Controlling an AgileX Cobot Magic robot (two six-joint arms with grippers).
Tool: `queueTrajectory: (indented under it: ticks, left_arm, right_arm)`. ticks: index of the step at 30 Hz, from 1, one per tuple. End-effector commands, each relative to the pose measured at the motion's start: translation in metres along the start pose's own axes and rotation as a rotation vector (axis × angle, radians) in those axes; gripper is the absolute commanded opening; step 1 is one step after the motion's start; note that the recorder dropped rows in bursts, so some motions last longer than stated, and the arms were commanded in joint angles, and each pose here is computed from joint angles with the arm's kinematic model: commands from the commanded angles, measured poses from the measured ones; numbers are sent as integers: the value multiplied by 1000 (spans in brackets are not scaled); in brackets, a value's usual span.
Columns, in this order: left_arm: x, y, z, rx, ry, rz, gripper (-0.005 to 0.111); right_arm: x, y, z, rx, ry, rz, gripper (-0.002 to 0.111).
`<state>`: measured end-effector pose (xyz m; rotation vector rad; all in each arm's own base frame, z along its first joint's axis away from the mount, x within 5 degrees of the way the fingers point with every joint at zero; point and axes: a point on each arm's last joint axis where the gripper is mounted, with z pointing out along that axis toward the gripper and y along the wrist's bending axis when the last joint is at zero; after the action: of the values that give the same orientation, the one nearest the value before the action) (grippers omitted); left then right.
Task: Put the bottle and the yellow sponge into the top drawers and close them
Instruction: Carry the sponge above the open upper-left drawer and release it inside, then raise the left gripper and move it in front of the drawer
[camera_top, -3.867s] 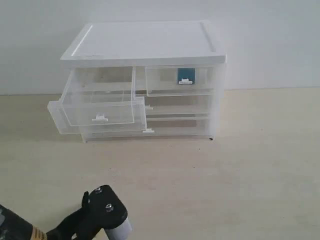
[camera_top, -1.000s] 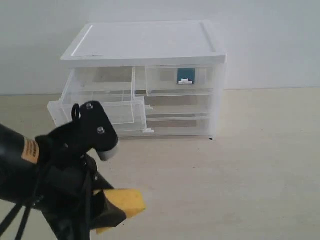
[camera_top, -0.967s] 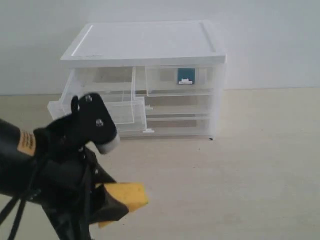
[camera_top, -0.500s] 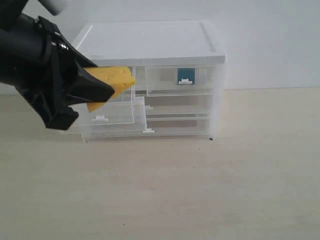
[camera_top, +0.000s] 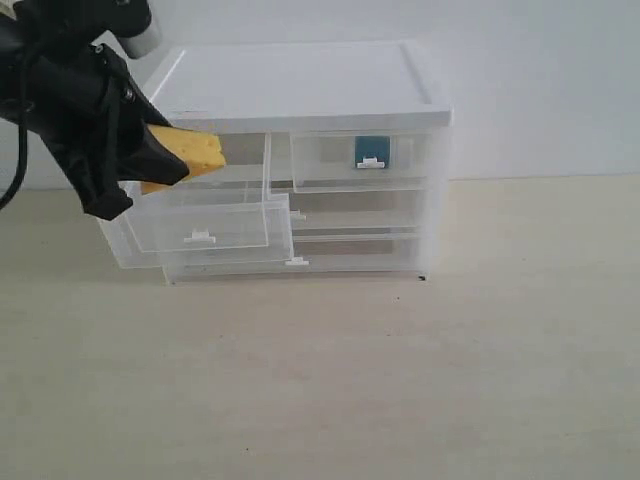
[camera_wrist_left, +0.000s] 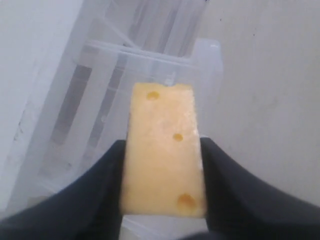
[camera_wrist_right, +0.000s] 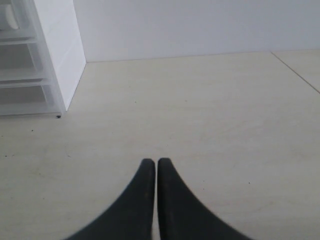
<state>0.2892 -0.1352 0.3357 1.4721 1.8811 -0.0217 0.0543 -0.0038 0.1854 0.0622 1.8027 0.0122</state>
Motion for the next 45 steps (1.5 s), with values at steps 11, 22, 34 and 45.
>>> queueTrajectory:
  ticks: [11,22,34,45]
  left_arm:
    - [5,44,49,100,73,103,4]
    - [10,51,73,97,79,127,21]
    - [8,56,74,35,57,114,55]
    - [-9,56,22,-42,-3,-76,43]
  right_arm:
    - [1,0,0,3,-6,-1,0]
    - [1,0,0,3,-6,-1,0]
    - [1,0,0,3,-6,-1,0]
    - [1,0,0,3,-6,-1,0]
